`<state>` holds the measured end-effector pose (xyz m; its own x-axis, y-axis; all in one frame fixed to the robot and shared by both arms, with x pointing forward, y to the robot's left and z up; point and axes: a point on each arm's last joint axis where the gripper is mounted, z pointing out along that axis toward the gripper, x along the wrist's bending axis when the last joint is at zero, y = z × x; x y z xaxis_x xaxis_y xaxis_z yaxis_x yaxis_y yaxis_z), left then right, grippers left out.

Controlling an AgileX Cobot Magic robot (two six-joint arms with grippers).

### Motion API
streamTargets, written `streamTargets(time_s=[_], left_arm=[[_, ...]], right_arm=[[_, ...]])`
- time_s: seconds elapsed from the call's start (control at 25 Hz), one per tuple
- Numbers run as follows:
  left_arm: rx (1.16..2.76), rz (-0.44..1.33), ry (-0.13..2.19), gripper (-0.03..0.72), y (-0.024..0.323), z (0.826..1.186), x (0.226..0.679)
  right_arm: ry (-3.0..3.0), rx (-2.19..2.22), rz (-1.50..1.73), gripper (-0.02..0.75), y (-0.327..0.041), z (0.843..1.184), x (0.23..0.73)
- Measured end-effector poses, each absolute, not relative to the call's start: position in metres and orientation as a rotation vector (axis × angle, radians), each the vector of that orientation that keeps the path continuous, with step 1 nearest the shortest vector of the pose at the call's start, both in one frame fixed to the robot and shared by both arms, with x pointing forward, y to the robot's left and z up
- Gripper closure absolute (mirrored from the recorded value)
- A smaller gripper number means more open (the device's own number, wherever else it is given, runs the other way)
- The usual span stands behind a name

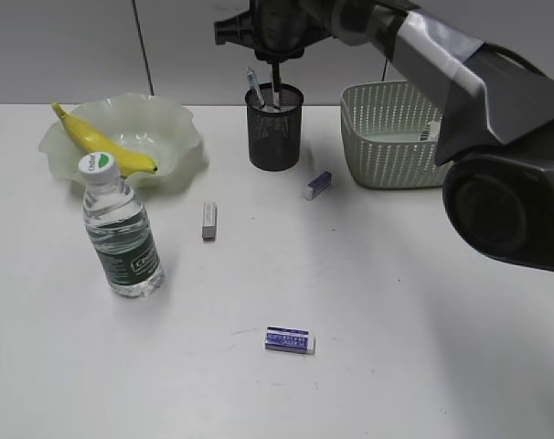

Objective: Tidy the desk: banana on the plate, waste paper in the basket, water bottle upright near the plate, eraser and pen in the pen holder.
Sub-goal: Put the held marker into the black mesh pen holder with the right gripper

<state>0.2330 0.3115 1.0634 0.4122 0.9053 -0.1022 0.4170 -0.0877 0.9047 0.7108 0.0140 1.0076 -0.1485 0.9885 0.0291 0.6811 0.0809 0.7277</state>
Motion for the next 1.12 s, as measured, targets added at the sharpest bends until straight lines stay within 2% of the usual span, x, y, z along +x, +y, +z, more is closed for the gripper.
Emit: streamTargets(time_s=[0.4, 0.48, 0.68, 0.76, 0.92, 1.12], left_arm=[[1.69, 0.625, 1.168, 0.378, 0.311, 1.063, 0.233], [1.69, 0.626, 1.168, 0.378, 0.312, 1.063, 0.233], [1.69, 0.626, 1.168, 0.378, 0.312, 1.063, 0.233], [1.69, 0.626, 1.168, 0.378, 0.312, 1.063, 0.233], [1.69, 0.626, 1.168, 0.378, 0.312, 1.063, 0.233], [1.69, 0.626, 1.168, 0.378, 0.312, 1.063, 0.233]], right_arm=[[1.921, 1.643, 0.792, 0.636, 0.02, 0.965, 0.718], [1.921, 1.641, 0.798, 0.591, 0.02, 0.965, 0.718], [1.92, 1.643, 0.797, 0.375, 0.02, 0.965, 0.718], [1.921, 1.653, 0.777, 0.328, 0.019, 0.965, 0.717], [1.9, 1.685, 0.735, 0.3, 0.014, 0.979, 0.714], [1.874, 1.682, 0.758, 0.298, 0.007, 1.016, 0.707]])
